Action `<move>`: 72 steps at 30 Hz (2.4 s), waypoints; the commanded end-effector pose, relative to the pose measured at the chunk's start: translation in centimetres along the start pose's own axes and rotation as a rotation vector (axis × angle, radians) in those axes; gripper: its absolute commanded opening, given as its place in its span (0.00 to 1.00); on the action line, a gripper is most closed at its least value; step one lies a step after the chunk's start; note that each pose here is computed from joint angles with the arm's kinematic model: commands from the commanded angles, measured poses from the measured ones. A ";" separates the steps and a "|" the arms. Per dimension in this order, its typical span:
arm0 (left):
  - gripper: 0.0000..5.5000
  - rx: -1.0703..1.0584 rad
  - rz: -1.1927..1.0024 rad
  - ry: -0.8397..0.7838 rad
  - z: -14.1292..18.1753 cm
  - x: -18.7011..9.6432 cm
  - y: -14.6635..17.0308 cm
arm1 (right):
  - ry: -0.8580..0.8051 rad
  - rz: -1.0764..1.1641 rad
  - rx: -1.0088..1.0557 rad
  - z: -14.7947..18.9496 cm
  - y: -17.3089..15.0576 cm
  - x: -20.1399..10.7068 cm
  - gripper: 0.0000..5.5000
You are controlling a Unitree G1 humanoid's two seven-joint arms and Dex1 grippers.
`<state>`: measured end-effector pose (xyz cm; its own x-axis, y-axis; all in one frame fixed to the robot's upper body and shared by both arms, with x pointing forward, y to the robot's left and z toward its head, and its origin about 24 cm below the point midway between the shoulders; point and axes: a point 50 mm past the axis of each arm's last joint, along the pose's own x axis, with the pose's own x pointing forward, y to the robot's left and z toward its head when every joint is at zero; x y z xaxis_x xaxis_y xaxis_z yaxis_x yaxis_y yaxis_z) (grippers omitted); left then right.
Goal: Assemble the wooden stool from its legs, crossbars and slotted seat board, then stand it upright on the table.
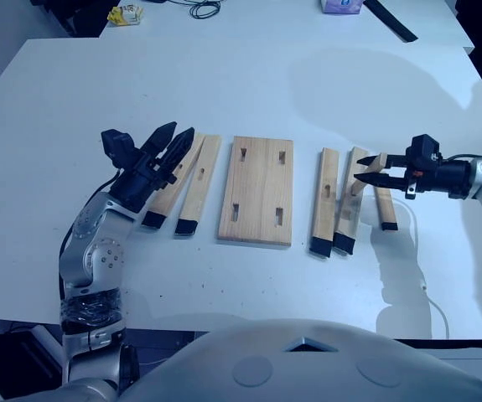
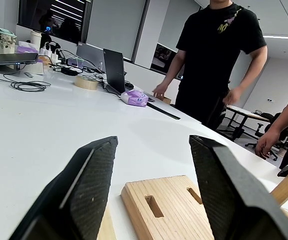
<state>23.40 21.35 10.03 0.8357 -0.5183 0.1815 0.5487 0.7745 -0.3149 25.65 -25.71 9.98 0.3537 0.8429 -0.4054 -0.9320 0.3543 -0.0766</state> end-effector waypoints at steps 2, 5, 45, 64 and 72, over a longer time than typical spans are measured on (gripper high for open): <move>0.48 0.001 0.001 -0.001 0.2 0.1 0.2 | 0.102 0.012 0.145 -3.6 1.6 0.7 0.24; 0.48 0.004 0.002 -0.004 0.3 0.1 0.3 | 0.085 -0.005 0.160 -3.3 1.3 0.6 0.31; 0.48 0.005 -0.012 -0.002 0.0 0.1 0.2 | -0.303 0.003 0.020 8.7 2.1 2.1 0.59; 0.48 -0.007 0.003 -0.018 -0.5 0.5 0.3 | -0.753 -0.103 0.089 14.2 0.6 0.7 0.59; 0.48 -0.012 0.007 -0.013 -0.7 0.3 0.2 | -0.039 -0.146 0.106 2.1 1.6 3.5 0.59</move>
<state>23.76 21.07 9.35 0.8346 -0.5149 0.1958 0.5503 0.7646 -0.3355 25.99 -19.48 15.10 0.4561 0.8852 -0.0921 -0.8893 0.4571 -0.0103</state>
